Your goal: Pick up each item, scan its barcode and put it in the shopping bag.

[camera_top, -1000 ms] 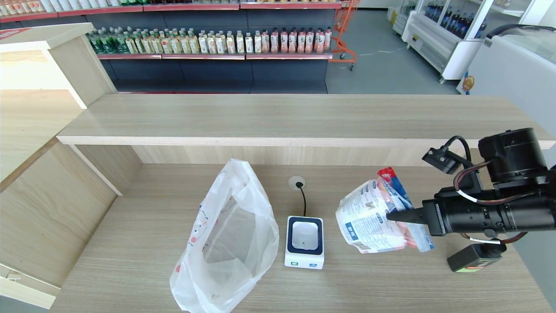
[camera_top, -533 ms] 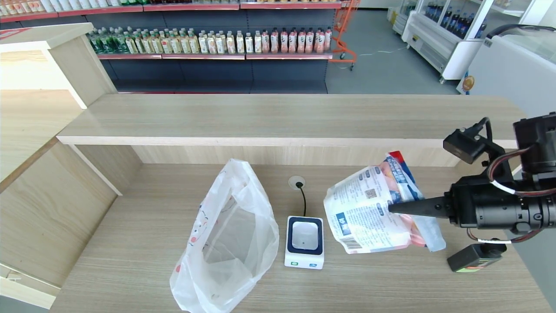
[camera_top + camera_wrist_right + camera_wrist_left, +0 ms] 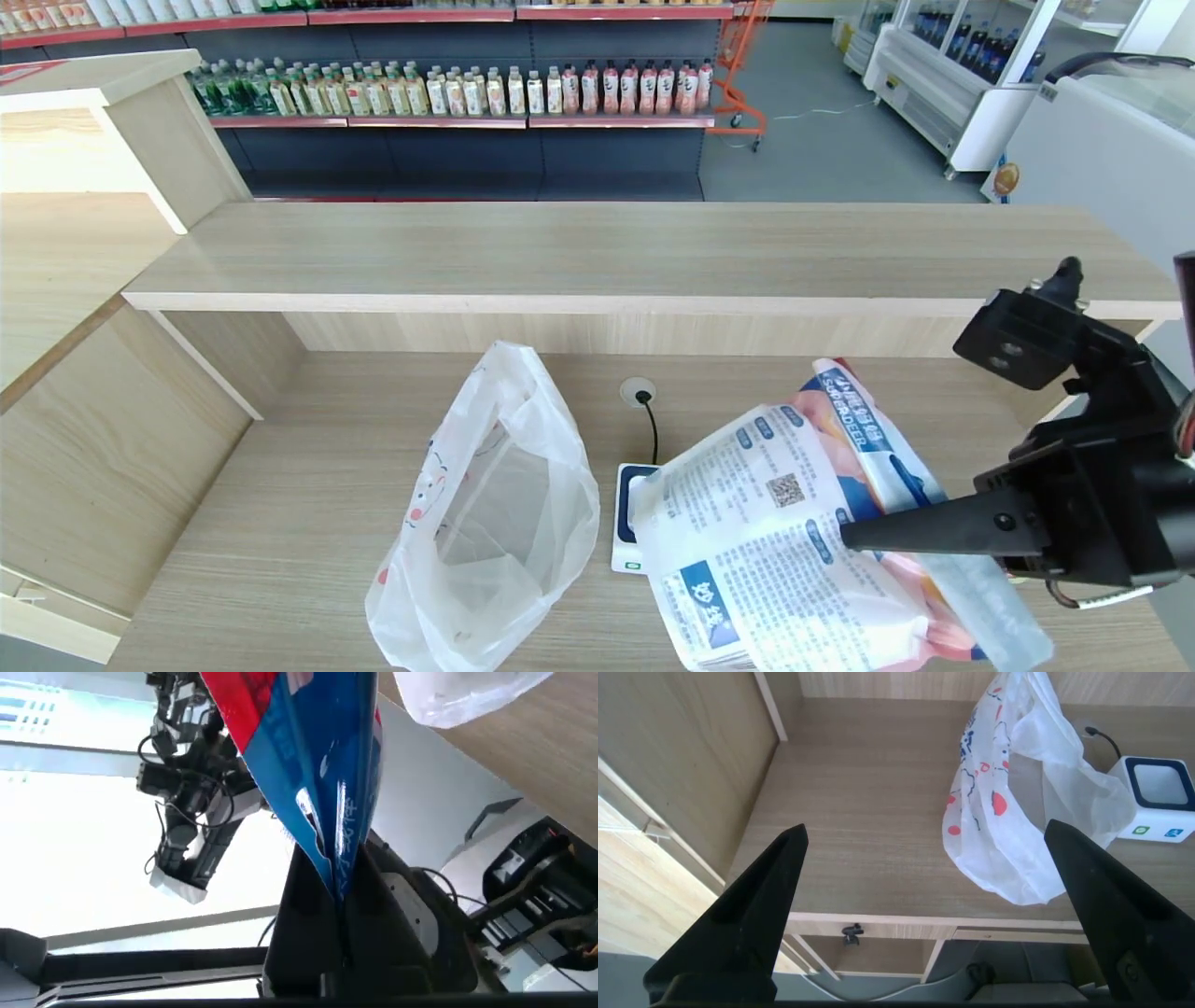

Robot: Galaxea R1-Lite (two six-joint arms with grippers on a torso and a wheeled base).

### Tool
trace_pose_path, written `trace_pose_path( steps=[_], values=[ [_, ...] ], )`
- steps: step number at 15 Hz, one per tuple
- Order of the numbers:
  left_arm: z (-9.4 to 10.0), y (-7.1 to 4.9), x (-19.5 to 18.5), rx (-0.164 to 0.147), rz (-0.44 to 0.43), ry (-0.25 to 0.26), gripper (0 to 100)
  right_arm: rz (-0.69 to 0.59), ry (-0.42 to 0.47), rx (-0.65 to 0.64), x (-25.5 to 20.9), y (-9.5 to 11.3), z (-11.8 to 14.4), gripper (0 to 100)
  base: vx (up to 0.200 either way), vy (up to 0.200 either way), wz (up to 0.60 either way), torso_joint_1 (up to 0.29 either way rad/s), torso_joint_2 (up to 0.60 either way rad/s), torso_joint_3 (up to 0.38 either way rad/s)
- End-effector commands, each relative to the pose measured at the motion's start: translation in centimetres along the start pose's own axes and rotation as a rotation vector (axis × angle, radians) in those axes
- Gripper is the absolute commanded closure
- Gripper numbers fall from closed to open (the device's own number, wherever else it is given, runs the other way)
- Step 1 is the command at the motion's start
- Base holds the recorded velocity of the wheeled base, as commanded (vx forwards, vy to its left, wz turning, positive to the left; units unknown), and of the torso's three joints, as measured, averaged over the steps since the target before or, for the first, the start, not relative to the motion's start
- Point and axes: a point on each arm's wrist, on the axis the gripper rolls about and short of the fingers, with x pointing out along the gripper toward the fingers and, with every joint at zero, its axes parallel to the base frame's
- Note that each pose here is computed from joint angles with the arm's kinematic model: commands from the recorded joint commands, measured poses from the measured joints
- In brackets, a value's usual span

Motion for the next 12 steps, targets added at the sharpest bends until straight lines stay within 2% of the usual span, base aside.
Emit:
trace_pose_path(
  steps=[1,5,9,12],
  values=[
    [0.0,0.0,0.0,0.001,0.002,-0.001,0,0.028,0.013,-0.024,0.0,0.7,-0.4,100,0.0,0.0,0.0,0.0,0.0,0.0],
    [0.0,0.0,0.0,-0.001,0.0,-0.001,0,0.001,-0.023,-0.012,-0.7,0.4,0.0,100,0.0,0.0,0.0,0.0,0.0,0.0],
    [0.0,0.0,0.0,-0.001,0.0,-0.001,0,-0.018,-0.007,0.02,-1.5,0.8,-0.7,100,0.0,0.0,0.0,0.0,0.0,0.0],
    [0.0,0.0,0.0,0.001,0.0,-0.001,0,-0.044,-0.036,0.032,-2.0,0.4,-0.5,100,0.0,0.0,0.0,0.0,0.0,0.0]
  ],
)
